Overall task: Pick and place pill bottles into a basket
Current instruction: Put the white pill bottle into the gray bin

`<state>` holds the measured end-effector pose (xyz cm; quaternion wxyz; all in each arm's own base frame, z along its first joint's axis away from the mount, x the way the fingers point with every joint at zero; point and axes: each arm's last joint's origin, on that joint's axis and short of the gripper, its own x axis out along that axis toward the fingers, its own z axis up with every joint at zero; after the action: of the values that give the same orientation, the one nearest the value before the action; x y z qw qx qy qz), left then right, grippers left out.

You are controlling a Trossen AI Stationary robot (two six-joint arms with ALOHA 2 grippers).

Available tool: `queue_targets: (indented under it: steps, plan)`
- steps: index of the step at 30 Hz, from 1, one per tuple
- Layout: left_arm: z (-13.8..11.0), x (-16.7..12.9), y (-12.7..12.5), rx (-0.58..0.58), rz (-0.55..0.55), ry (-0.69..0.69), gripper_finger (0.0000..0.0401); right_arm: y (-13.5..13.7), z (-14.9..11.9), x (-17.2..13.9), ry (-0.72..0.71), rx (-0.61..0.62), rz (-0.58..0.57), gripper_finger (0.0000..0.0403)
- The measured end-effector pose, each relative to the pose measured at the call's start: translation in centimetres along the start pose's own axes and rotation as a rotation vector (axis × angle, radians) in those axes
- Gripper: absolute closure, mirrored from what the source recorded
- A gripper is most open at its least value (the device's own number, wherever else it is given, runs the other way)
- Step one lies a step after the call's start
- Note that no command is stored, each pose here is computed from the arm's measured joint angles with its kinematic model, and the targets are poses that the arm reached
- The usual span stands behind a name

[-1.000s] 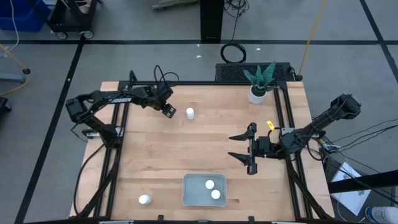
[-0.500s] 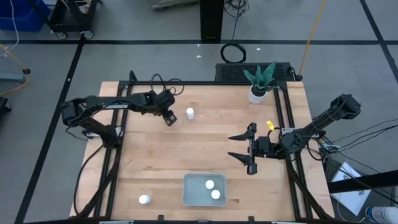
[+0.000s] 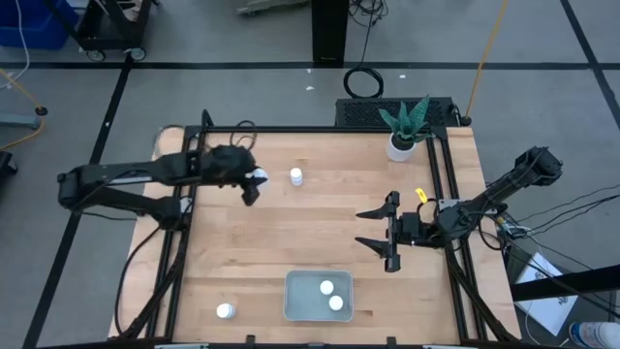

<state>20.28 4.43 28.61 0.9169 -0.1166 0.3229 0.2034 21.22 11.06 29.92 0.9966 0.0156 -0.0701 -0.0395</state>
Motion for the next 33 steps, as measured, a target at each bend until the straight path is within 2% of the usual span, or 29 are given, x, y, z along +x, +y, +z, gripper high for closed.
queue_targets:
  steps: [8, 16, 20, 25, 30, 33]
  plan:
    - [-0.1, -5.4, -1.4, -0.024, -0.180, -0.190, 0.0230, 0.0, 0.0, 0.0, 0.000, 0.000, 0.000, 0.0149]
    - [0.2, -7.5, -4.2, 0.005, -0.393, -0.322, 0.0236, 0.0, 0.0, 0.0, 0.000, -0.001, 0.000, 0.0149]
    - [0.2, -8.2, -6.3, 0.069, -0.494, -0.400, 0.0229, 0.0, 0.0, 0.0, 0.000, -0.001, 0.000, 0.0149]
    - [-1.1, -8.1, -8.7, 0.188, -0.622, -0.553, 0.0234, 0.0, 0.0, 0.0, 0.003, -0.003, 0.000, 0.0149]
    - [-2.4, -7.5, -9.5, 0.174, -0.678, -0.617, 0.0235, 0.0, 0.0, 0.0, 0.003, -0.003, 0.000, 0.0149]
    - [-3.3, -7.0, -9.6, 0.175, -0.693, -0.626, 0.0223, 0.0, 0.0, 0.0, 0.002, -0.003, 0.000, 0.0149]
